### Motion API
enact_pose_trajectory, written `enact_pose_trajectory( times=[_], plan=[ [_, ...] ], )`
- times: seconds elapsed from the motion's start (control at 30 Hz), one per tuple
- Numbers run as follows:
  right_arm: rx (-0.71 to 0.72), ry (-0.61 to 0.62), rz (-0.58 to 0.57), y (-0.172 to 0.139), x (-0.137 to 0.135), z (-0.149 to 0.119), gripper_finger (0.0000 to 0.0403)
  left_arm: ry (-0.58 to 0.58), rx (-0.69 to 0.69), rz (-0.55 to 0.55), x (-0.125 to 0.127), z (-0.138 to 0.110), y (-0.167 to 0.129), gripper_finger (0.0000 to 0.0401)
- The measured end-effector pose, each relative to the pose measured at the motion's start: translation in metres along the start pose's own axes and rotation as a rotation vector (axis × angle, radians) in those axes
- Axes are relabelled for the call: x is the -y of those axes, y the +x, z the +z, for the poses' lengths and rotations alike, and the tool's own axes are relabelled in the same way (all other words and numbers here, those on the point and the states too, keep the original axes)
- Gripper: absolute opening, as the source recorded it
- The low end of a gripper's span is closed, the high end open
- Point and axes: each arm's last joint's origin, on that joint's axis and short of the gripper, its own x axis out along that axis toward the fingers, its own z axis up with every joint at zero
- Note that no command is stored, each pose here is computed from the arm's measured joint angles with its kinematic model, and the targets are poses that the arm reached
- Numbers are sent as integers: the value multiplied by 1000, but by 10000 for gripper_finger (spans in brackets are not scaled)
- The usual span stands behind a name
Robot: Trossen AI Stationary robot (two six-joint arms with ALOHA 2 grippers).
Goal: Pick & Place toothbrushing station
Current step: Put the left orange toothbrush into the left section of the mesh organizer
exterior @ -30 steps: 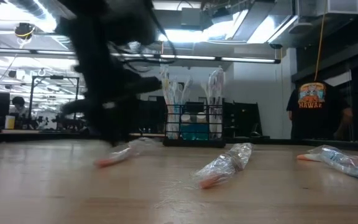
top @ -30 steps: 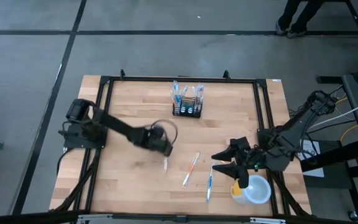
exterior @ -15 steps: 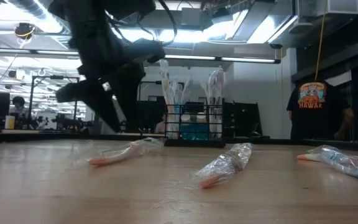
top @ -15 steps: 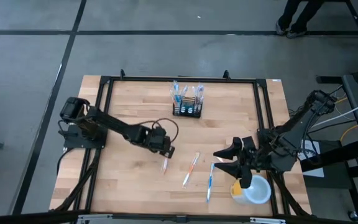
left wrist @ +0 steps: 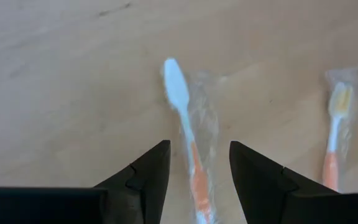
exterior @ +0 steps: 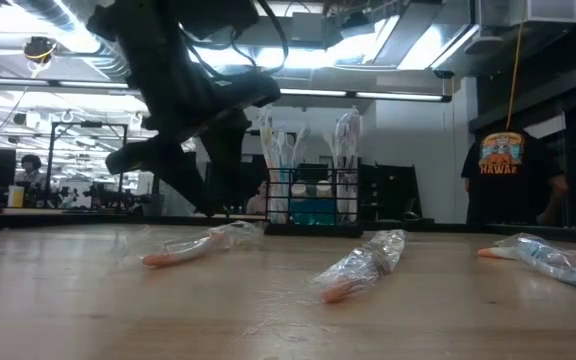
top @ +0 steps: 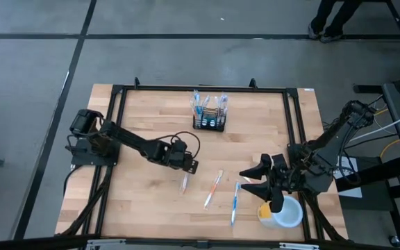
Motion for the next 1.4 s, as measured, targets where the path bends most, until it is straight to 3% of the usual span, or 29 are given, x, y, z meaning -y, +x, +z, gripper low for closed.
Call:
enact_pose_trajectory(
  times=[0.6, 0.7, 0.83, 0.97, 1.1, 1.23, 1.3, 1.4],
  plan=[
    [15, 1, -14, -11, -7, -6, 251, -27, -47, -21, 1, 3, 34, 142],
    [25, 1, -25, -14, -8, -7, 251, -67, -45, -8, 0, 3, 36, 114],
    [33, 1, -33, -17, -10, -8, 251, -67, -23, -14, 0, 6, 38, 31],
    [42, 5, -43, -18, -10, -9, 251, -37, 43, -144, 12, 19, 35, 12],
    [43, 9, -40, -19, -11, -9, 251, -8, 184, -345, 31, 34, 25, 12],
    [56, 14, -47, -21, -12, -9, 251, 47, 466, -569, 55, 53, -8, 12],
    [68, 8, -55, -23, -14, -9, 251, 103, 628, -619, 62, 61, -25, 12],
    [89, -6, -64, -27, -16, -9, 251, 144, 884, -558, 64, 72, -56, 12]
  ],
)
